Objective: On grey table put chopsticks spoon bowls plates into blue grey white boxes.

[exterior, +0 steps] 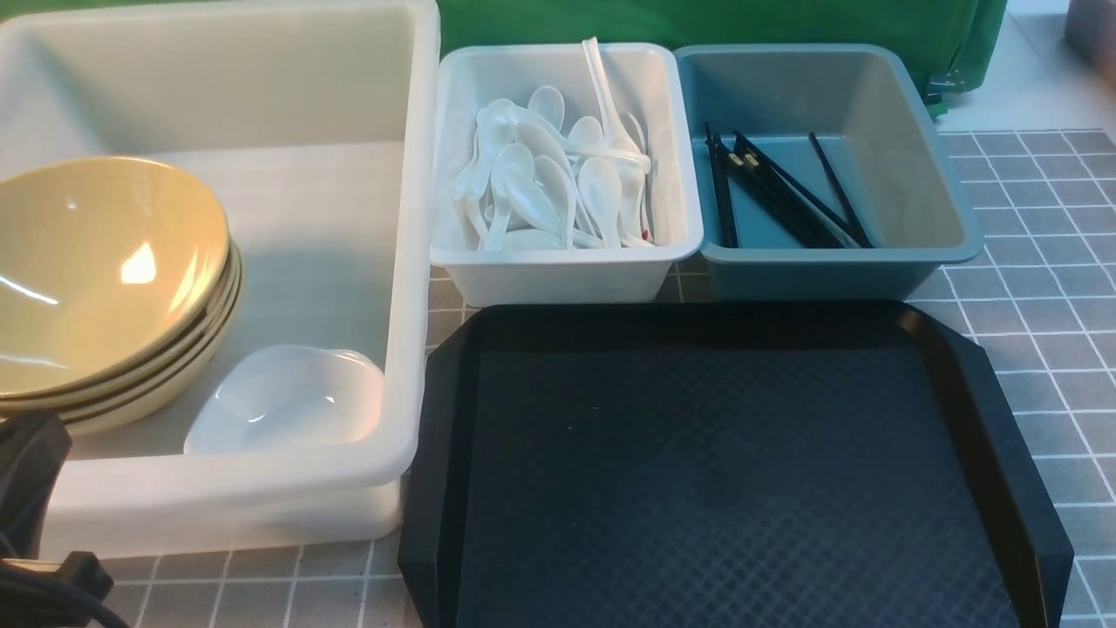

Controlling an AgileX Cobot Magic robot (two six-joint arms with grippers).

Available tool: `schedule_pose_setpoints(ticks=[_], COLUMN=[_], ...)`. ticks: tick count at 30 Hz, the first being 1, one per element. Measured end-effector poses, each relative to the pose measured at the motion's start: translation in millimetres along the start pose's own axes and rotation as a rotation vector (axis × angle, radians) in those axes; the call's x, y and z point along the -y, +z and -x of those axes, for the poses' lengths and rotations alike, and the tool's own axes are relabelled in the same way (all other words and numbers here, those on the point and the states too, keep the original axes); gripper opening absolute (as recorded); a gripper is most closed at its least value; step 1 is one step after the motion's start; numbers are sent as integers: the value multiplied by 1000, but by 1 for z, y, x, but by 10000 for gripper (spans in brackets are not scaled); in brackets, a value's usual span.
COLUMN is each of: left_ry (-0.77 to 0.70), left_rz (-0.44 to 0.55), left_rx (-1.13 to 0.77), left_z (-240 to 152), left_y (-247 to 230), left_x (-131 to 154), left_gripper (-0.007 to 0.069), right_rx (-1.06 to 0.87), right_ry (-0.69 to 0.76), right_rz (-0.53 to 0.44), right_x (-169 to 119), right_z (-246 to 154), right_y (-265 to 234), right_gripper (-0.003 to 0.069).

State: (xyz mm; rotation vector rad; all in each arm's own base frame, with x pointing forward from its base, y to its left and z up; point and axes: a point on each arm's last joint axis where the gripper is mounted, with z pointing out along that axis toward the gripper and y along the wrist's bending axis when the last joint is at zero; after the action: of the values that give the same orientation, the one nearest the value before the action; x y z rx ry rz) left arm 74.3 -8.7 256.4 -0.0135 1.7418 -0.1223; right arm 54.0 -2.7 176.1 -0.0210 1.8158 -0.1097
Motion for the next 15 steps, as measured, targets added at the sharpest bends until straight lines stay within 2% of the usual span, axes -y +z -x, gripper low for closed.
schedule_pose_setpoints(ticks=[6,10,12,15], left_ry=[3,26,64,43], left_rz=[-15,-103,-129,-139], left_rx=[-1,9,25,39], left_z=[-1,-11,-21,-36], left_y=[0,-5,-8,-10], left_x=[1,7,8,7], left_gripper=[-8,-8,-8,-8], right_rx=[0,0,0,-1], right_ry=[0,0,0,0], right_rz=[0,0,0,0], right_x=[0,0,0,0], right_z=[0,0,0,0], right_y=[0,0,0,0], right_gripper=[61,63,67,71])
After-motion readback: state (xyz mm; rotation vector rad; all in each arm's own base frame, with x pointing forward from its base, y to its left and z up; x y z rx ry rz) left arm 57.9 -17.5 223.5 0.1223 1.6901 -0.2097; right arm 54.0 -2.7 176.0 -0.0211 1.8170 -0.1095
